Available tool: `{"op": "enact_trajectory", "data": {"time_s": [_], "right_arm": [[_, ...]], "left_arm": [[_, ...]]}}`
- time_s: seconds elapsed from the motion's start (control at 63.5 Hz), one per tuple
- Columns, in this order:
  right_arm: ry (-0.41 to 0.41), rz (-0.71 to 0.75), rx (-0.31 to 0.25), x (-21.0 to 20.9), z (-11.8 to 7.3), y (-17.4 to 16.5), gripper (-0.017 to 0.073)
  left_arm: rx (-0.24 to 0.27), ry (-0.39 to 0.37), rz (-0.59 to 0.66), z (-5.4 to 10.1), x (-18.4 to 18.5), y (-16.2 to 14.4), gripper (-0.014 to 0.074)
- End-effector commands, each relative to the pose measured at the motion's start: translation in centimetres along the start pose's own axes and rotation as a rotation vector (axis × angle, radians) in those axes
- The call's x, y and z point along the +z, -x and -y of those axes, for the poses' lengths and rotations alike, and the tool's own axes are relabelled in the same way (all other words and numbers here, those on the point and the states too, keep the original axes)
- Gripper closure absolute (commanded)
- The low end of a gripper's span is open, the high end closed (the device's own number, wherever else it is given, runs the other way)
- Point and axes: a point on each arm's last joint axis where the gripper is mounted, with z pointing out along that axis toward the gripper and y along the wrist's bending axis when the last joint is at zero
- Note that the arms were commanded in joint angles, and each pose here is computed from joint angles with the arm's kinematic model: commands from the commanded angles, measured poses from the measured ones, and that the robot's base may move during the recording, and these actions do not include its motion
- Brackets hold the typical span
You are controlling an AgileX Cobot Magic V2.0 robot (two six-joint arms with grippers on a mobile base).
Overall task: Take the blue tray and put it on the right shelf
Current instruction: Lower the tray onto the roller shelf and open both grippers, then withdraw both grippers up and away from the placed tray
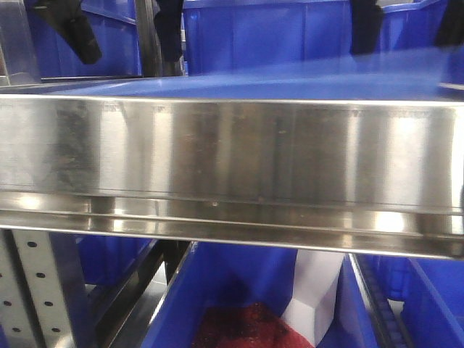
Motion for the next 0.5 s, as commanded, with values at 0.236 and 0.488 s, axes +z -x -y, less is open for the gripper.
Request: {"op": "enact_trajectory", "data": {"time_s": [0.236, 0.488], "right_arm": [[0.009, 0.189, 0.004, -5.3, 1.2, 0.4, -0.0041], [0.062, 0.345, -0.002, -12.0, 3.3, -2.6, 0.0412]], "left_arm": [[0.019, -0.038, 0.197, -0.5, -7.2, 0.2, 0.0017], [0.127, -0.116, 0.351, 0.5, -14.3, -4.5, 0.0278]]}}
